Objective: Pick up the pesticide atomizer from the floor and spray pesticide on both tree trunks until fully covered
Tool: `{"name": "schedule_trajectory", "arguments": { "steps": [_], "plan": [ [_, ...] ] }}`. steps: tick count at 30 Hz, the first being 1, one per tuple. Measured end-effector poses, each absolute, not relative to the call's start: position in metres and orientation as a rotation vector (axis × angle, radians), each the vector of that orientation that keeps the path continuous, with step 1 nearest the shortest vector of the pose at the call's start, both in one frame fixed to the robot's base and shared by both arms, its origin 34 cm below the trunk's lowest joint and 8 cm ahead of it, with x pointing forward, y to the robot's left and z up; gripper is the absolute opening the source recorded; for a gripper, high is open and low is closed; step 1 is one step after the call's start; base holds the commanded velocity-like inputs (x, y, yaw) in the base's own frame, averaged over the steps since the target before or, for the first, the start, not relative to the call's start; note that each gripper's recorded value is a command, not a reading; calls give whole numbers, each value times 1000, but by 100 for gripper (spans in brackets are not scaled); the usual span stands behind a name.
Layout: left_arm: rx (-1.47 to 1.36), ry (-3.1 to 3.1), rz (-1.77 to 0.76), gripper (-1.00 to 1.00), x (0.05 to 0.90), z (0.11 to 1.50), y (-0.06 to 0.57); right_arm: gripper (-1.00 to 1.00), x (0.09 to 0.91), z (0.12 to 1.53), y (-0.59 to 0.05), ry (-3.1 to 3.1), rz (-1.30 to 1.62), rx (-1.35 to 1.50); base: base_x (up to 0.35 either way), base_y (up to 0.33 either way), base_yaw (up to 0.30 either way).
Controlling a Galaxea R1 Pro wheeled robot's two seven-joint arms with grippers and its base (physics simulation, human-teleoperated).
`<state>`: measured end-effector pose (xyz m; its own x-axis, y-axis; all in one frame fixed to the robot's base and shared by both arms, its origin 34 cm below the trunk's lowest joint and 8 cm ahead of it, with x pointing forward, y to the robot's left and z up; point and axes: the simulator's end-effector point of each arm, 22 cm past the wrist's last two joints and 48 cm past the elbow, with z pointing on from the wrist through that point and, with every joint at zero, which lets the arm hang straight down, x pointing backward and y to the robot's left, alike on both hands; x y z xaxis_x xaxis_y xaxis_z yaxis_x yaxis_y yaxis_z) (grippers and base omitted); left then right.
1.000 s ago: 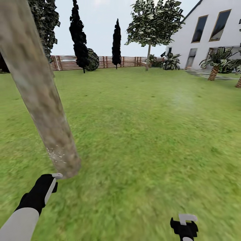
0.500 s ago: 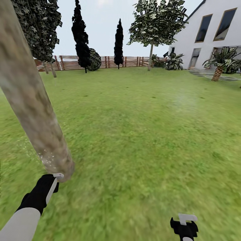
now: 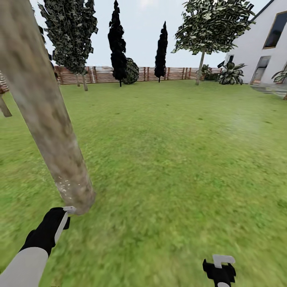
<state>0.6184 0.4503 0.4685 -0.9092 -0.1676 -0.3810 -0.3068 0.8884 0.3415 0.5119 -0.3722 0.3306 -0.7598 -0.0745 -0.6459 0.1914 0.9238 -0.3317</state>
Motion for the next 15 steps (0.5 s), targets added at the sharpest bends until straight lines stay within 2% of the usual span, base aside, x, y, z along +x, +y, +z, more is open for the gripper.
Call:
{"name": "schedule_trajectory", "arguments": {
  "steps": [6, 13, 15],
  "plan": [
    [-352, 2712, 570, -100, 618, 468, 450, 100, 512, 331, -372, 2384, -500, 82, 166, -233, 259],
    [-342, 2692, 535, -100, 628, 474, 436, 100, 512, 331, -373, 2381, -502, 84, 29, -264, 25],
    [-332, 2691, 521, -100, 634, 477, 430, 100, 512, 331, -374, 2382, -503, 84, 0, -209, 155]
  ]
}}
